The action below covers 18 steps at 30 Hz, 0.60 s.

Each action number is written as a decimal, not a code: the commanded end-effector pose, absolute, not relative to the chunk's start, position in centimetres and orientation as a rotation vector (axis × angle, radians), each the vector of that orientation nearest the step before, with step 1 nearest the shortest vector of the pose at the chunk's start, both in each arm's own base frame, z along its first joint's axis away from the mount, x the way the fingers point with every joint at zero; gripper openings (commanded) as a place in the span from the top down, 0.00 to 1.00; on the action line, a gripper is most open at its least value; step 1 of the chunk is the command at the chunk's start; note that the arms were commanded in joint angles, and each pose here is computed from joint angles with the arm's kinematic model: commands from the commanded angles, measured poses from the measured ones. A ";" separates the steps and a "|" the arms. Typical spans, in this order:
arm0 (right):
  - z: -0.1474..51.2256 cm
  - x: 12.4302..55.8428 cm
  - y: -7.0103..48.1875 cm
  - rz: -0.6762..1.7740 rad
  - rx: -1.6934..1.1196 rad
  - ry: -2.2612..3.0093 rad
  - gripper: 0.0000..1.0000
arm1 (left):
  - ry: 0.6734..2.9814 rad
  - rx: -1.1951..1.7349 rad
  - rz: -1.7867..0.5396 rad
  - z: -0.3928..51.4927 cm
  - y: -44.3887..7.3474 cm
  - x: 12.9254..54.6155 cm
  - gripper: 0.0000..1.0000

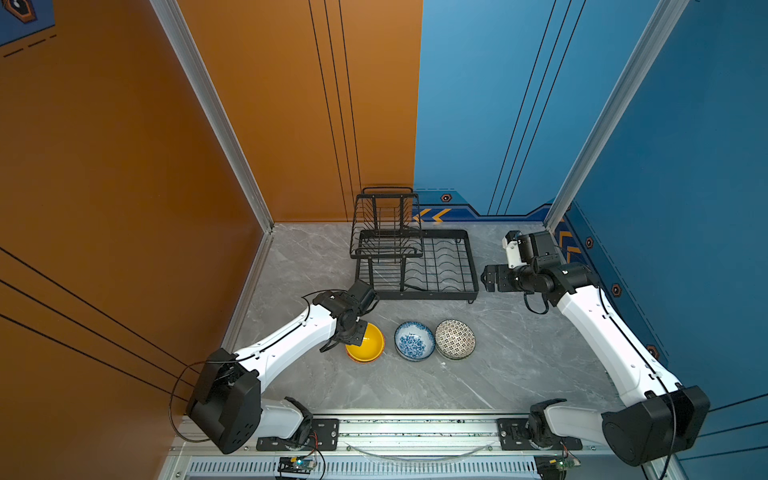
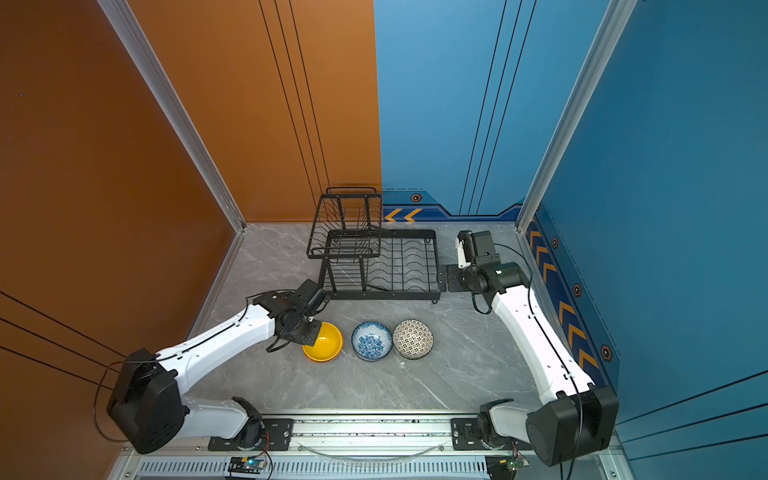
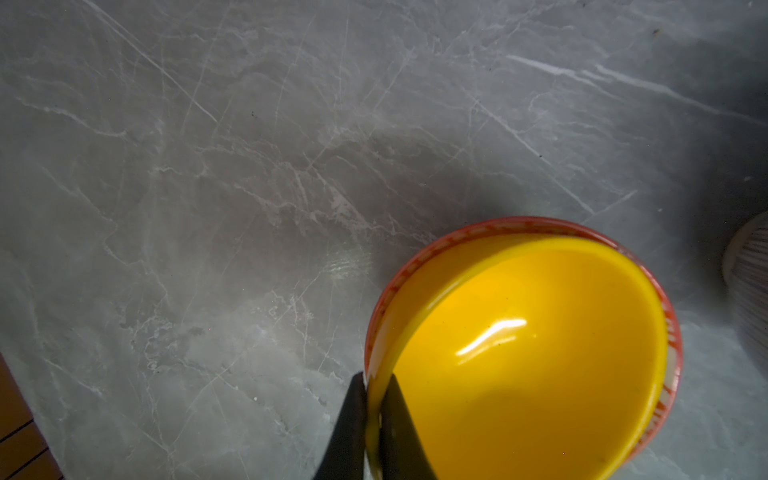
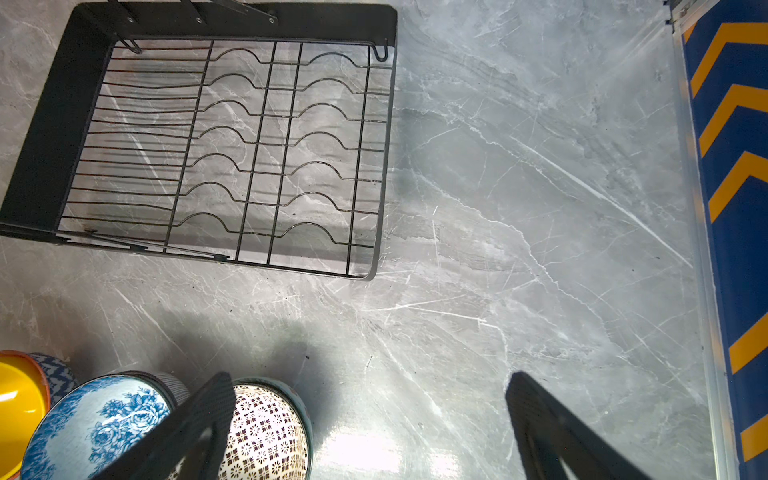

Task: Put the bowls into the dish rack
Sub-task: 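Lower the left gripper onto the yellow bowl rim and close it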

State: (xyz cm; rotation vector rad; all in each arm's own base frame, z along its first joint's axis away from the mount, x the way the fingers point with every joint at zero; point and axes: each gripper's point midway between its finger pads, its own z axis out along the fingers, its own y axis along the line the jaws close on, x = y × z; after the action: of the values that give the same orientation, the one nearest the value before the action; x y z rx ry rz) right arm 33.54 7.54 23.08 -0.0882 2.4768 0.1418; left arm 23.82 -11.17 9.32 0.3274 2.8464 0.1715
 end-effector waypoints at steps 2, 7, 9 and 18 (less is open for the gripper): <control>23.8 33.2 7.1 0.096 -0.107 2.461 0.00 | 2.848 0.362 0.187 9.7 -11.2 23.6 0.74; 23.7 33.1 7.1 0.096 -0.110 2.465 0.00 | 2.866 0.365 0.140 9.6 -11.5 23.1 0.62; 23.7 33.1 7.1 0.094 -0.110 2.463 0.00 | 2.874 0.371 0.121 9.4 -11.7 22.9 0.62; 23.8 32.9 7.0 0.095 -0.113 2.459 0.00 | 2.905 0.375 0.125 8.4 -11.5 22.4 0.74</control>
State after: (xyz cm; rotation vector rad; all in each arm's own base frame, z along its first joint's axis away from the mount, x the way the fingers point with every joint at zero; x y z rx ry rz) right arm 33.57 7.31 23.13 -0.0917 2.4734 0.1226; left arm 23.18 -11.60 8.90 0.3640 2.8716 0.1346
